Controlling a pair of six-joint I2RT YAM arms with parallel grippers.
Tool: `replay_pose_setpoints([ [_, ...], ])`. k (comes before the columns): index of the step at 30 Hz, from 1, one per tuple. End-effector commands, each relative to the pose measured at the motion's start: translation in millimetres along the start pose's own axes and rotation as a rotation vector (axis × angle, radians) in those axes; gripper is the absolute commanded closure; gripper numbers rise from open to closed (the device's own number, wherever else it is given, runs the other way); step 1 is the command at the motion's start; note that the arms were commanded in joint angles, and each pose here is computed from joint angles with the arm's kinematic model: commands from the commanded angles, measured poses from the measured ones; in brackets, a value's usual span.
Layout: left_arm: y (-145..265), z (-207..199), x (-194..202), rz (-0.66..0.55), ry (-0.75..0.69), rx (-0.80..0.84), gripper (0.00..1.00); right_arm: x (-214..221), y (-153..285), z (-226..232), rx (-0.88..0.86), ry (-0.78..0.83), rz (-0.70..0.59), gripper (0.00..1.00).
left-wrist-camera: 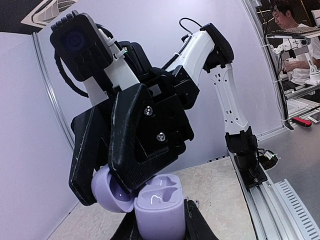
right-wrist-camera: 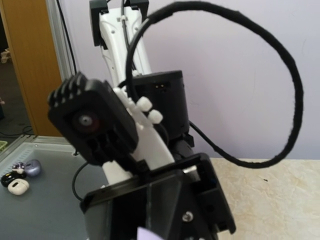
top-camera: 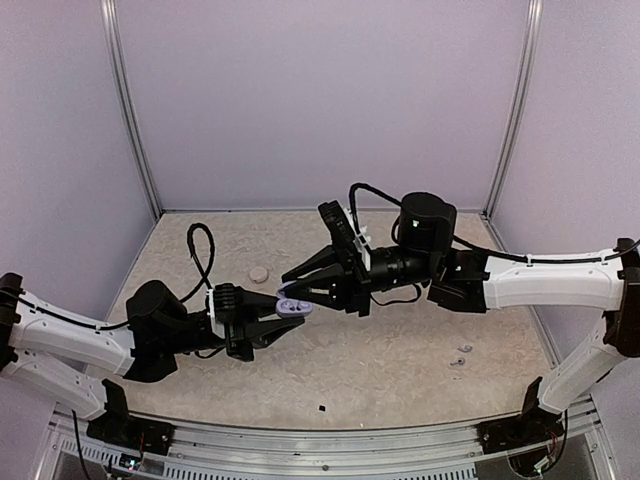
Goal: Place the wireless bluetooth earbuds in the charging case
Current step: Pass from the left arm to the right, then pass from the right arm to the left
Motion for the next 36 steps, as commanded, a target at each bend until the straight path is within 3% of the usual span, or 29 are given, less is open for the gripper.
replay_pose_setpoints([
  [1,-3.3,5.3,-8.0,-0.005,-0.026,-0.026,0.75,-15.0,1.3,-1.7,0.050,0.030,0.002,0.94],
  [9,-4.0,5.9,-4.0,0.020,-0.022,-0.031,0.70,-15.5,2.3,-5.4,0.083,0.033,0.015,0.94],
  [18,-3.9,5.1,-0.6,0.036,-0.018,-0.027,0.70,-15.2,3.1,-6.9,0.100,0.037,0.022,0.94],
  [24,-2.9,6.7,-0.6,0.039,-0.020,-0.038,0.83,-14.8,2.9,-6.1,0.093,0.043,0.034,0.91],
  [26,-2.6,6.8,-0.4,0.038,-0.023,-0.034,0.88,-15.6,3.9,-5.1,0.092,0.043,0.035,0.84],
  [28,-1.3,5.5,0.9,0.041,-0.025,-0.025,0.91,-16.4,6.2,-4.7,0.106,0.042,0.035,0.63],
  [31,0.5,6.1,2.7,0.045,-0.022,-0.024,0.93,-20.0,14.2,-5.4,0.130,0.040,0.039,0.46],
  [34,2.0,7.6,5.6,0.051,-0.012,-0.023,0.95,-25.7,27.6,-6.5,0.172,0.025,0.049,0.34],
  [36,3.0,7.5,7.4,0.051,-0.006,-0.021,0.95,-26.8,41.1,-11.4,0.230,-0.010,0.065,0.31],
])
Point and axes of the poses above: each gripper's point midway between its finger pads, its own y axis back along the fingers, its own z axis along the line the jaws close on, x = y × z, the point moved 5 cm from there along y, back along the fingers, and after that the axes turned 4 degrees about y, right-handed, at the moved point
